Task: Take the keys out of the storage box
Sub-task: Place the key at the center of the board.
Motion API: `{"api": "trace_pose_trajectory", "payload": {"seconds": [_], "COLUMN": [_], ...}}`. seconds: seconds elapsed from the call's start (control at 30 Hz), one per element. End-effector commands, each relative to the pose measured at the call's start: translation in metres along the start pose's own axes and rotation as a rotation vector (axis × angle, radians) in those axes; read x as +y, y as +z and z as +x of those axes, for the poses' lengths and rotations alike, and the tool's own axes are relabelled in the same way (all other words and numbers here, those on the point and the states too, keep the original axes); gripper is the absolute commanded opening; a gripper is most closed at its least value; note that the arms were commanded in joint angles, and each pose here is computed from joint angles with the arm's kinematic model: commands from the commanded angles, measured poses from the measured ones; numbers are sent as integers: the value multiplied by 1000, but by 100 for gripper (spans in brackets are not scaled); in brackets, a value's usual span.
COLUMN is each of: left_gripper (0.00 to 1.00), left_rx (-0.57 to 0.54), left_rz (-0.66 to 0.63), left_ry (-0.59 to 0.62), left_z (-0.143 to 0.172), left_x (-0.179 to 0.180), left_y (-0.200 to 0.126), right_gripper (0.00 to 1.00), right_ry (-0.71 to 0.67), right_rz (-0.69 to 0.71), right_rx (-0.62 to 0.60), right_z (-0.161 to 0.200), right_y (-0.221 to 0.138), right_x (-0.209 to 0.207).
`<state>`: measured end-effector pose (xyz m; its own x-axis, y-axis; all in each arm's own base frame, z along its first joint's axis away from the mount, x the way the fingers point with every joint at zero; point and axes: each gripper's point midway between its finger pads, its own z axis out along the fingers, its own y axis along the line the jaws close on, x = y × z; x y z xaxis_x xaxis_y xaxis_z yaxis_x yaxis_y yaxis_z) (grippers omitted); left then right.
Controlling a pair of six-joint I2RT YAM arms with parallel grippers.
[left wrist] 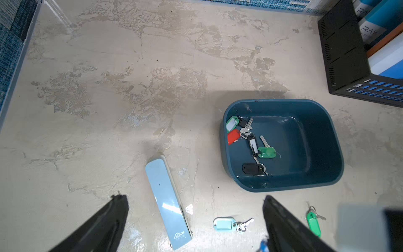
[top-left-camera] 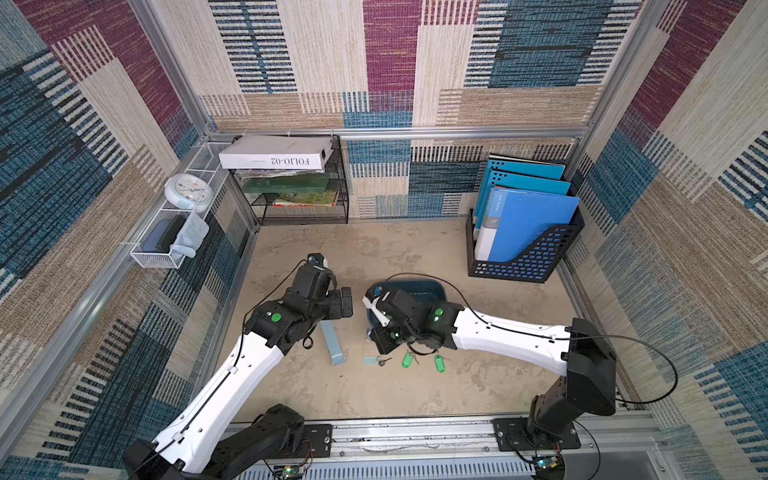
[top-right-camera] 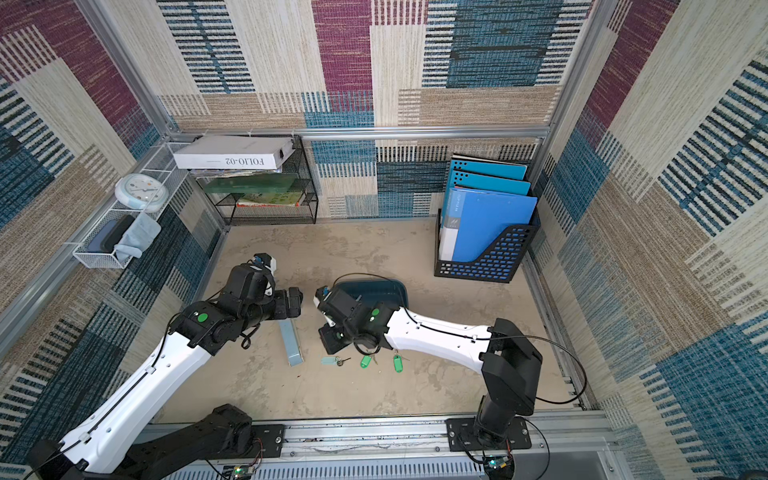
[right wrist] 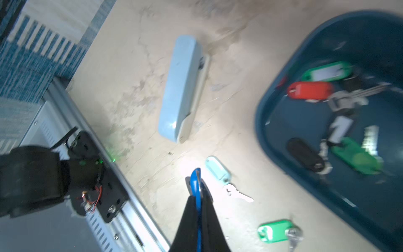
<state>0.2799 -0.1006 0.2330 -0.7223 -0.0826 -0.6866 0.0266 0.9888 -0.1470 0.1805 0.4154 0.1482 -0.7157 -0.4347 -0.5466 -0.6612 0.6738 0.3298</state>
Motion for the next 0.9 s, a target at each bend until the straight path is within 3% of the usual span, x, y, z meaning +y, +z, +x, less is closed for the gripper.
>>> {"api": "trace_pose_trajectory", "payload": {"seconds": [0.0, 0.1, 0.33, 0.87], "left_gripper": [99, 99, 99, 99], "left_rx": [4, 6, 8, -20], "left_rz": [-20, -21, -5, -7], "left_ry": [1, 1, -3, -10], "left_z": [2, 4, 4, 3], "left_x": [5, 5, 3, 6], "left_y": [-1, -1, -2, -9], "right_gripper": [0, 0, 0, 4], "right_ry": [69, 108, 93, 81], "right_rz": [7, -34, 42, 131], "right_rx": [30, 64, 222, 316], "right_z": [16, 38, 98, 117], "right_y": [15, 27, 41, 61], "right_x": [3, 12, 12, -1]}}
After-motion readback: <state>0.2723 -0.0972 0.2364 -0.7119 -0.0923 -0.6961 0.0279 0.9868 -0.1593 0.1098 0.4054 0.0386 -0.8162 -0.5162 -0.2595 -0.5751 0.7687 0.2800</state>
